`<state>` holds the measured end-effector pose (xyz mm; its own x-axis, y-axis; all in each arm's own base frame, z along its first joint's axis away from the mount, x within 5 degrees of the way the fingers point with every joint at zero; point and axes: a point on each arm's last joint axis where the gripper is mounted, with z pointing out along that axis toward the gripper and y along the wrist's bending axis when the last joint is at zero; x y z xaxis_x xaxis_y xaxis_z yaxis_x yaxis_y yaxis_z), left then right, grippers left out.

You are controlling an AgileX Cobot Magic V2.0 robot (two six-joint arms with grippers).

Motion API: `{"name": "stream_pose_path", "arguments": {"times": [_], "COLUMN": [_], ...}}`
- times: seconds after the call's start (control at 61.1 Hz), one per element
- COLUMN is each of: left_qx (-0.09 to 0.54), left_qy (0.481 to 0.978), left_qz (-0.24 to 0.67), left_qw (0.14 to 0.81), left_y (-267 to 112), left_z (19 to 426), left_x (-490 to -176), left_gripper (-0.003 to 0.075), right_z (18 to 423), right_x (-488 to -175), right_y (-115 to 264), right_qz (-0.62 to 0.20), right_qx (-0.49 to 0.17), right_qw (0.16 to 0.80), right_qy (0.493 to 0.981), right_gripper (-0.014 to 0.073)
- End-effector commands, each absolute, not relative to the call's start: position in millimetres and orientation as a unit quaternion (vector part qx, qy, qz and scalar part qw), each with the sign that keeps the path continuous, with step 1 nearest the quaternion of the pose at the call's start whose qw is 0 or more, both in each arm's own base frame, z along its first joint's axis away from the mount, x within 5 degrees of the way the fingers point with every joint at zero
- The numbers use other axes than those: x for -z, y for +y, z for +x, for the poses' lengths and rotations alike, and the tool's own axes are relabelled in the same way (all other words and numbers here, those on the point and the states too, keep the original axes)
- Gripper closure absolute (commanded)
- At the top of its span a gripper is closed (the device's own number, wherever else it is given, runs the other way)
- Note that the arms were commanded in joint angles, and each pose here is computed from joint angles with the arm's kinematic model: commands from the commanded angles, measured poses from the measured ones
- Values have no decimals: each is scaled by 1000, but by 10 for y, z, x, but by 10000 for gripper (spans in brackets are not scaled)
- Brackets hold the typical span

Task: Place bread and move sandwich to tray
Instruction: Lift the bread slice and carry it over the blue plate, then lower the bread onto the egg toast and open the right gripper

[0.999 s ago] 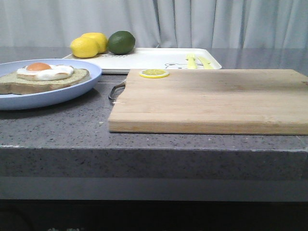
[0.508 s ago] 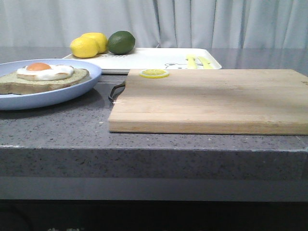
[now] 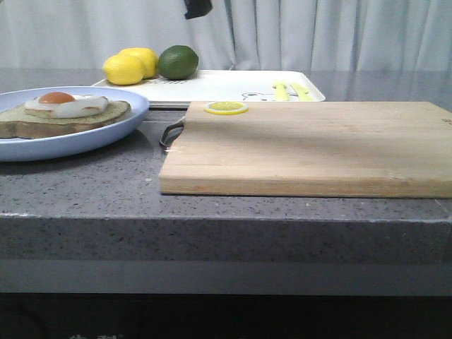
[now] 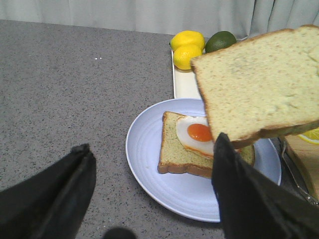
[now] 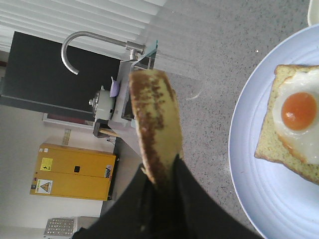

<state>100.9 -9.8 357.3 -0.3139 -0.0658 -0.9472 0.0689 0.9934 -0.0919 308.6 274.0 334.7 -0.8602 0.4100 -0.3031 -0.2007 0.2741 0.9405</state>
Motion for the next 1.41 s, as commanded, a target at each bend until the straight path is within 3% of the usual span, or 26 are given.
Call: {"name": "stream_pose_path", "arguments": {"times": [0.0, 0.475, 1.064, 1.392], "left_qx": [64, 64, 64, 64], "left_qy": [779, 779, 779, 779], "left_qz": [0, 0, 0, 0], "left_qw": [623, 623, 623, 623], "left_y": [-105, -105, -105, -105], "left_z": [1030, 1030, 1030, 1030], "left_x": [-3724, -3724, -3724, -3724], "left_gripper": [228, 228, 228, 228], "right_z": [3101, 3467, 3492, 3467], "right_x": [-3674, -3210, -3188, -3197], "right_y": [2801, 3036, 3020, 3037], "right_qz": [100, 176, 188, 174], "right_qx": [-656, -623, -613, -621], "right_qw": [245, 219, 228, 220], "right_qy": [707, 730, 733, 732], "right_gripper": [646, 646, 637, 374]}}
